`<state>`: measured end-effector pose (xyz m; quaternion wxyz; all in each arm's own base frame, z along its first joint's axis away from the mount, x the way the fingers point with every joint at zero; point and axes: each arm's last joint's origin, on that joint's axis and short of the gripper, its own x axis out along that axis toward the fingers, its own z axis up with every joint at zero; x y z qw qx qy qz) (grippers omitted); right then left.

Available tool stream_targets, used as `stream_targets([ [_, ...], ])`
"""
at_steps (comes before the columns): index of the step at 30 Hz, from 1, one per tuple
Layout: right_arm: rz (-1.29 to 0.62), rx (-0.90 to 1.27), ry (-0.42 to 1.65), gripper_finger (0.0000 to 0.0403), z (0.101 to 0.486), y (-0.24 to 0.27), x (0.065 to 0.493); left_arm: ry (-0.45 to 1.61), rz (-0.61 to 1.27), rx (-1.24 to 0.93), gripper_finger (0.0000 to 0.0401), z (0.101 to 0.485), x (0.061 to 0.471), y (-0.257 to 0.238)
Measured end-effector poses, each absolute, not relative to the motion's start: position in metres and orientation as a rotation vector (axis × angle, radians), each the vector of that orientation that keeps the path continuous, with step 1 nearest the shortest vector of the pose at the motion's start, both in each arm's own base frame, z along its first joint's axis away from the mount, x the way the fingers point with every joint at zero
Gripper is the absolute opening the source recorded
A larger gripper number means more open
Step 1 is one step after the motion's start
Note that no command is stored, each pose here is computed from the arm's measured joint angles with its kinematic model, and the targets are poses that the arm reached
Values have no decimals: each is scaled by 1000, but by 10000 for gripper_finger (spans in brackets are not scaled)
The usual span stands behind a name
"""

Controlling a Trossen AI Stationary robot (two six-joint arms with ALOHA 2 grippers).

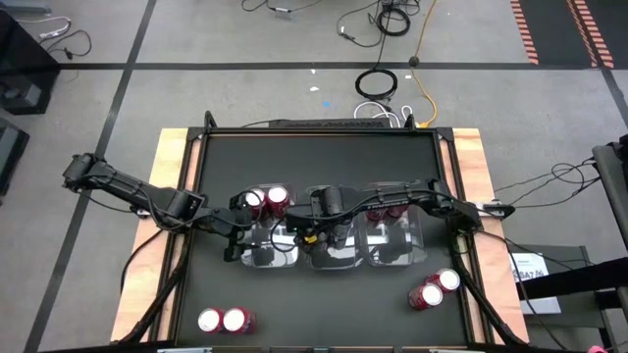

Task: Sort soda cans
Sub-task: Put the white soda can into the center transparent bin, then put the left red soda can into the left transparent bin

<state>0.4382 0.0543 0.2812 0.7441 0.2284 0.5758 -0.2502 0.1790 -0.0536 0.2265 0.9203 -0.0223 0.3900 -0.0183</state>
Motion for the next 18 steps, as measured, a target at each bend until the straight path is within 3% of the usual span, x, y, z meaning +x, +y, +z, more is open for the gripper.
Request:
stream_targets([
  [18, -548, 634, 1025, 369, 371, 54, 386, 801, -37, -46, 393, 227, 179, -54],
])
